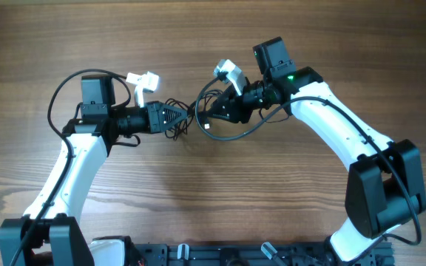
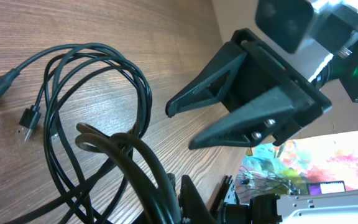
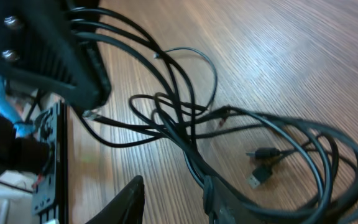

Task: Untangle cables

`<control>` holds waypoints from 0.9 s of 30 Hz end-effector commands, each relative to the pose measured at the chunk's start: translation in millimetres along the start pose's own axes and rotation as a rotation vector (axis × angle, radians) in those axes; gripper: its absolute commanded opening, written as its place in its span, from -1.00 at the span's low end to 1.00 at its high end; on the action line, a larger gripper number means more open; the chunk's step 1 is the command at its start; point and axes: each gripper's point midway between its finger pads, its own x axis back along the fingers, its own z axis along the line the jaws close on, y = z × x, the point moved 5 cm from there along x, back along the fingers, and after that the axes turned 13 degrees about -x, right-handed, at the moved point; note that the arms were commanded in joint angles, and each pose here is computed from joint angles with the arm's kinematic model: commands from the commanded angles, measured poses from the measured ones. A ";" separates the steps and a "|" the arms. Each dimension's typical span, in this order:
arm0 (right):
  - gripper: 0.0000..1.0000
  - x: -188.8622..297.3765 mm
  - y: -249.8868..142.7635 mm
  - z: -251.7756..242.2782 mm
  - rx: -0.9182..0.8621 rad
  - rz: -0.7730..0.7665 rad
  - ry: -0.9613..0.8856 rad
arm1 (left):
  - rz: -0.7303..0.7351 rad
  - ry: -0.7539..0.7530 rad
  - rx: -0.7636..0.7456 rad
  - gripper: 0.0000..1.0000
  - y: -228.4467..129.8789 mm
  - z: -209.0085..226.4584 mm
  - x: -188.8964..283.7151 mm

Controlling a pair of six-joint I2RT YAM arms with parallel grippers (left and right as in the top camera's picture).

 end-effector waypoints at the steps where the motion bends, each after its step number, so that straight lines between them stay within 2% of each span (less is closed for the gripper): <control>1: -0.17 2.3 2.2 14.4 0.187 -0.022 0.088 | 0.006 -0.031 -0.044 -0.92 2.7 -5.7 -0.6; 6: -0.04 8.5 7.6 42.0 0.293 -0.098 0.313 | -0.009 -0.150 -0.028 -0.92 4.3 -18.3 3.9; 7: 0.04 10.6 10.0 47.6 0.303 -0.118 0.360 | -0.019 -0.168 -0.013 -0.92 5.5 -19.1 7.0; 8: 0.23 11.5 11.8 49.6 0.283 -0.124 0.380 | -0.030 -0.178 -0.008 -0.92 6.9 -18.6 10.6; 9: 0.35 11.3 15.2 50.5 0.204 -0.117 0.388 | -0.049 -0.185 -0.014 -0.92 9.8 -17.2 15.6; 13: 0.35 11.7 26.2 49.7 -0.241 -0.057 0.403 | -0.116 -0.171 -0.093 -0.92 22.8 -10.5 28.0; 16: 0.23 8.8 28.2 45.8 -0.551 -0.009 0.370 | -0.139 -0.162 -0.220 -0.92 28.1 -10.7 28.8; 17: 0.05 7.4 27.9 43.1 -0.647 0.001 0.347 | -0.140 -0.162 -0.245 -0.92 28.2 -11.2 28.2; 18: -0.32 5.0 27.0 40.4 -0.772 0.015 0.317 | -0.142 -0.162 -0.269 -0.92 28.4 -11.5 27.9; 19: -0.52 3.1 26.9 38.9 -0.851 0.020 0.297 | -0.143 -0.161 -0.270 -0.92 28.6 -11.4 28.0; 22: -0.57 -3.5 27.0 39.5 -1.046 0.040 0.263 | -0.153 -0.187 -0.299 -0.92 31.1 -15.0 29.0; 24: -0.55 -9.0 29.5 43.8 -1.063 0.039 0.259 | -0.165 -0.223 -0.337 -0.92 33.9 -20.0 30.6; 27: -0.27 -17.8 28.7 45.6 -1.122 0.034 0.214 | -0.170 -0.230 -0.352 -0.92 35.2 -21.2 31.0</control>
